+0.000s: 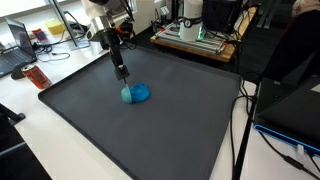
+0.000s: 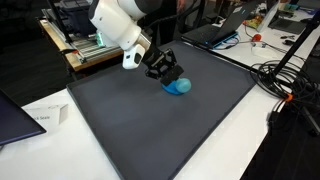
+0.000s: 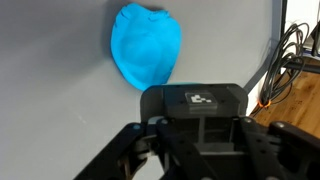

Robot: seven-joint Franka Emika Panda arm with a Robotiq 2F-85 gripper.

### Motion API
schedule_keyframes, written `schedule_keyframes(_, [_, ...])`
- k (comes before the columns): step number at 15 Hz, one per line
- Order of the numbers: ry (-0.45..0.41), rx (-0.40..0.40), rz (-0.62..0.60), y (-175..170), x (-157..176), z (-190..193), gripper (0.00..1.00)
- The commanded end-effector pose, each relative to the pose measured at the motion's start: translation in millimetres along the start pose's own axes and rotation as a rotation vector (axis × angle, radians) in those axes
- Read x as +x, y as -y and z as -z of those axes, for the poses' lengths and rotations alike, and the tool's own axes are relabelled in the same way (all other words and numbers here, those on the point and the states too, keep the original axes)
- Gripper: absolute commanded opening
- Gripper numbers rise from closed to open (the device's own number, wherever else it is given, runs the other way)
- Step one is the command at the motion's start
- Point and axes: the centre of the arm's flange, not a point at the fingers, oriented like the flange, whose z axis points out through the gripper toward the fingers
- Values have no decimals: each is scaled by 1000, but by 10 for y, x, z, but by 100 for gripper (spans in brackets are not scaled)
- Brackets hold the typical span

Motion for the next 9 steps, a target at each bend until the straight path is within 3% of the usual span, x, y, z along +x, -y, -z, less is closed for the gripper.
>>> schedule_keyframes(1, [-47,-18,40,142,-218,43,22])
schedule_keyframes(9, [-121,-120,184,599,-498,-130,22])
